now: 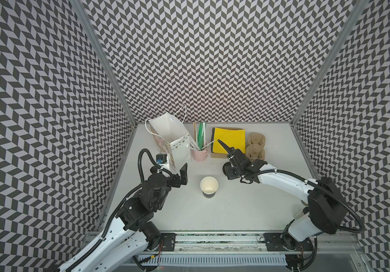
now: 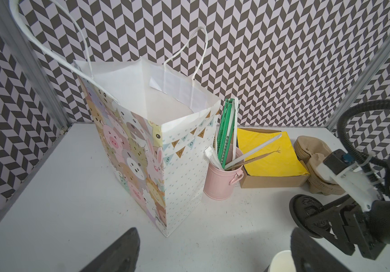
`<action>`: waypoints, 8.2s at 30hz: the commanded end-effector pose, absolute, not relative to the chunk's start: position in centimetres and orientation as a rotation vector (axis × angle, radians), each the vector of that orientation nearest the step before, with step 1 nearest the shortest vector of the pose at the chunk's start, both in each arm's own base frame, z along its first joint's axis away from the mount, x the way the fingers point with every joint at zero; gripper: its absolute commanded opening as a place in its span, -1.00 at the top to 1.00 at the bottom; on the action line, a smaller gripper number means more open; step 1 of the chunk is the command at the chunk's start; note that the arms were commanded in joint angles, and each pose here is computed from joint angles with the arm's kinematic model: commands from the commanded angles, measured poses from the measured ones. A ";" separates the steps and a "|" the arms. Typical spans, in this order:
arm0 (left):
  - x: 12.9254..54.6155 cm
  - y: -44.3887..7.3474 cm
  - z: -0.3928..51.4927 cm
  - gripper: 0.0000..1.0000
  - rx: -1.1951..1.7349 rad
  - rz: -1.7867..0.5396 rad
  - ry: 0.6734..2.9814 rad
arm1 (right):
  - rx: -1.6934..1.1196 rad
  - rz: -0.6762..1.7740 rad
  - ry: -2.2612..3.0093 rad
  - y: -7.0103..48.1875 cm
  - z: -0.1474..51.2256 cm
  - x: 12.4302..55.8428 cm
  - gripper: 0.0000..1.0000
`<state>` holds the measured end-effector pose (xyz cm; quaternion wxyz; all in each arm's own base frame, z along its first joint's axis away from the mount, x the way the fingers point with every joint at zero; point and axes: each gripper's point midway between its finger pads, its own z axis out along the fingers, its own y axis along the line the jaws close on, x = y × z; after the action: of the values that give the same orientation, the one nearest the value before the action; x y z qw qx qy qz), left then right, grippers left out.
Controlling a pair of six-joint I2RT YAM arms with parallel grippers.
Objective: Pack the takeout coffee
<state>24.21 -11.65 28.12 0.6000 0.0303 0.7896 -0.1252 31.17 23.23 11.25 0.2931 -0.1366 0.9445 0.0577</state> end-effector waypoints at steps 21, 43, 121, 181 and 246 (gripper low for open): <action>24.2 -11.0 28.6 -1.00 0.045 -0.284 1.803 | -0.668 0.419 2.366 31.6 19.1 21.1 -0.23; 24.1 -9.6 29.1 -1.00 -0.013 -0.249 1.779 | -0.793 0.248 2.422 34.8 15.2 21.5 -0.23; 23.4 -18.6 12.5 -0.72 -0.181 -0.817 2.457 | -0.952 0.188 2.517 32.7 11.4 19.4 -0.22; 21.5 -17.6 6.3 -0.23 -0.234 -0.832 2.550 | -1.024 0.235 2.550 32.8 9.2 18.0 -0.23; 23.3 -18.7 11.5 -0.45 -0.174 -0.891 2.429 | -1.103 0.185 2.612 32.4 7.4 17.2 -0.20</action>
<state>23.59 -18.31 11.80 0.2722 -0.0663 0.9052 -0.3196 20.80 35.27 13.40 0.2732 -0.3475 0.8902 0.1106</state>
